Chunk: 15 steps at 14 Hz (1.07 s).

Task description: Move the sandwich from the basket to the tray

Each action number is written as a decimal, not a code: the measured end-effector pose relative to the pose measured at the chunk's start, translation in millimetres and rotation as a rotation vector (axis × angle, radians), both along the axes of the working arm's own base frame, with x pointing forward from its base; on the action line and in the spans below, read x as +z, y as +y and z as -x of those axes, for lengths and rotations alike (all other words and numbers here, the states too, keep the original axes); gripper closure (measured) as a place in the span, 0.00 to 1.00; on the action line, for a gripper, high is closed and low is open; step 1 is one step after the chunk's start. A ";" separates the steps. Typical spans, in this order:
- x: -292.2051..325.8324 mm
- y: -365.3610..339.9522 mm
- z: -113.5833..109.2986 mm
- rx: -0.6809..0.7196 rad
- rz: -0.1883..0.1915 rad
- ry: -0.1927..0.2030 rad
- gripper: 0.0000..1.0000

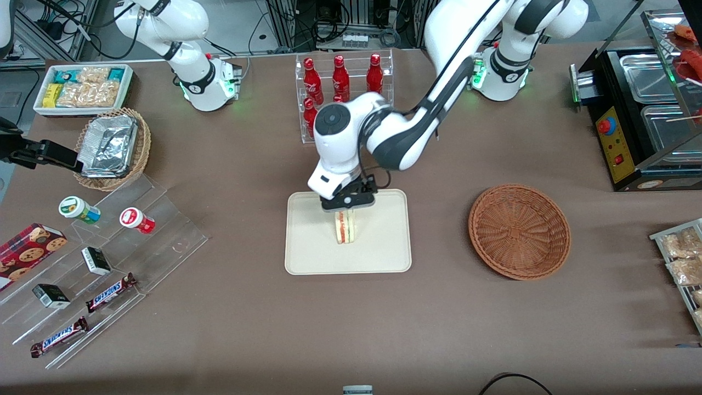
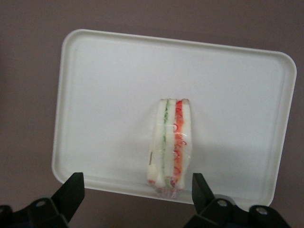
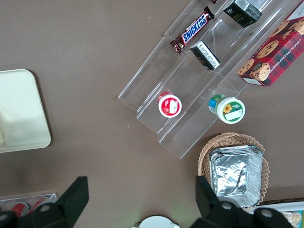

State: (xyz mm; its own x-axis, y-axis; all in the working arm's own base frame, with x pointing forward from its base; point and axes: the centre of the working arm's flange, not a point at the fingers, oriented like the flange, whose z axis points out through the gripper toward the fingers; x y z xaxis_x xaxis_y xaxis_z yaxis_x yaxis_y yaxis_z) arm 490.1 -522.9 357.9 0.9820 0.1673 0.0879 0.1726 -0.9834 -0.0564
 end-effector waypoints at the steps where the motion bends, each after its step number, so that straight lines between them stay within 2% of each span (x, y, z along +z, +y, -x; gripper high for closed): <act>1: 24.4 14.0 -4.9 0.030 -0.004 0.009 0.00; 3: 69.7 45.0 -12.9 0.091 -0.009 0.033 0.00; 7: 143.1 119.4 -25.5 0.152 -0.052 0.081 0.00; 10: 188.9 185.8 -31.4 0.091 -0.053 0.164 0.00; 15: 244.4 316.3 -38.8 -0.067 -0.023 0.253 0.00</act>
